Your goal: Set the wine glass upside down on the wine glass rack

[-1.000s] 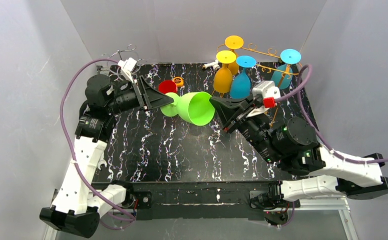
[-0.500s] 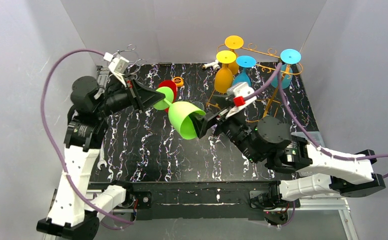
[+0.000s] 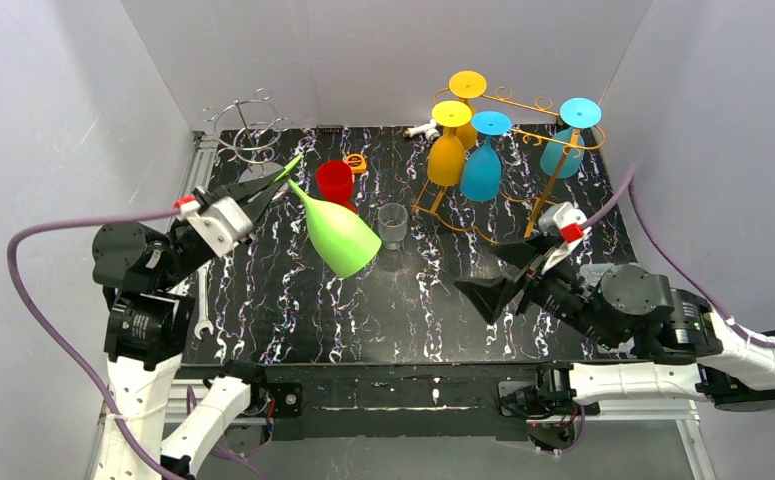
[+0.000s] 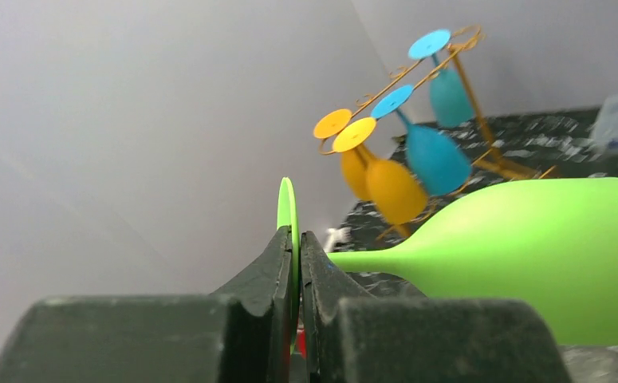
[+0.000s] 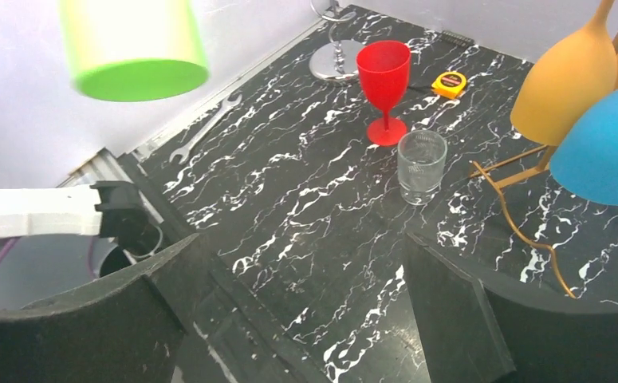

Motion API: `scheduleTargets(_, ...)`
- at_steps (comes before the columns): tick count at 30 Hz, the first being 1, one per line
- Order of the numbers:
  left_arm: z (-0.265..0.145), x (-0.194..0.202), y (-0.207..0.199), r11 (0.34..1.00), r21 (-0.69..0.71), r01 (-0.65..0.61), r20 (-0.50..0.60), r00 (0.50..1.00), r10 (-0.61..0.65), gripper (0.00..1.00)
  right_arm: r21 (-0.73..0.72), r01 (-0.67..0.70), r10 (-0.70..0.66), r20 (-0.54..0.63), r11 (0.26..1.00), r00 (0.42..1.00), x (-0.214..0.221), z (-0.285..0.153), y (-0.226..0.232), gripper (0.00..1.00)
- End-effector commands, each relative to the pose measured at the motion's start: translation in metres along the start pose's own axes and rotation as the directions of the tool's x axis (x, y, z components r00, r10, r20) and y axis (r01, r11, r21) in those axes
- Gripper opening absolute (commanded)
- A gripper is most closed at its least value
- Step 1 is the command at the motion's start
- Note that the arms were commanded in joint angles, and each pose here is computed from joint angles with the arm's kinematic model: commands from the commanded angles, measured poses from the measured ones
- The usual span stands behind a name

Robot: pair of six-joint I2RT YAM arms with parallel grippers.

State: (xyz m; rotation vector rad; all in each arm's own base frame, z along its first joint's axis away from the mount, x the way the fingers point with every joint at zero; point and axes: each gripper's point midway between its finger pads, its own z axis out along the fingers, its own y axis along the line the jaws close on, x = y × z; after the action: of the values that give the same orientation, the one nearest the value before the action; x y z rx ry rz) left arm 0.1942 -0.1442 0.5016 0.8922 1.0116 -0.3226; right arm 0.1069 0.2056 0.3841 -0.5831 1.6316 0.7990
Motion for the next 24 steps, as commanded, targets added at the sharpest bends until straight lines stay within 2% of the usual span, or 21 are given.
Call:
scheduleTargets(1, 0.004, -0.002, -0.002, 0.928, 0.061, -0.367, 0.080, 0.929, 0.361, 0.00, -0.066, -0.016, 0.015, -0.024, 0.998, 1.000, -0.012, 0.000, 0.018, 0.98)
scheduleTargets(5, -0.001, 0.000, -0.024, 0.862, 0.126, -0.491, 0.167, 0.867, 0.470, 0.00, 0.000, 0.120, -0.120, -0.077, 0.993, 0.990, -0.024, 0.040, 0.037, 0.98)
scheduleTargets(11, -0.008, 0.004, -0.031, 0.856, 0.135, -0.499, 0.159, 0.864, 0.479, 0.00, 0.082, 0.199, -0.196, -0.045, 0.977, 0.980, -0.050, 0.066, 0.042, 0.98)
scheduleTargets(14, -0.014, 0.009, -0.043, 0.841, 0.153, -0.519, 0.182, 0.851, 0.492, 0.00, 0.009, 0.165, -0.165, 0.009, 0.986, 0.986, -0.055, 0.063, 0.052, 0.98)
scheduleTargets(17, -0.017, 0.013, -0.053, 0.790, 0.153, -0.594, 0.235, 0.798, 0.554, 0.00, -0.073, 0.147, -0.145, 0.034, 0.986, 0.989, -0.059, 0.063, 0.068, 0.98)
scheduleTargets(19, -0.019, 0.015, -0.058, 0.748, 0.144, -0.648, 0.264, 0.754, 0.602, 0.00, -0.106, 0.176, -0.179, -0.013, 0.979, 0.984, -0.045, 0.074, 0.078, 0.98)
scheduleTargets(21, -0.020, 0.014, -0.056, 0.719, 0.113, -0.686, 0.268, 0.718, 0.643, 0.00, -0.111, 0.168, -0.181, -0.120, 0.980, 0.976, -0.023, 0.095, 0.075, 0.98)
scheduleTargets(23, -0.021, 0.011, -0.050, 0.719, 0.086, -0.690, 0.245, 0.714, 0.656, 0.00, -0.118, 0.088, -0.111, -0.201, 0.989, 0.973, -0.007, 0.118, 0.057, 0.98)
scheduleTargets(24, -0.023, 0.010, -0.049, 0.725, 0.082, -0.684, 0.235, 0.720, 0.653, 0.00, -0.104, 0.060, -0.080, -0.195, 0.993, 0.978, -0.008, 0.126, 0.043, 0.98)
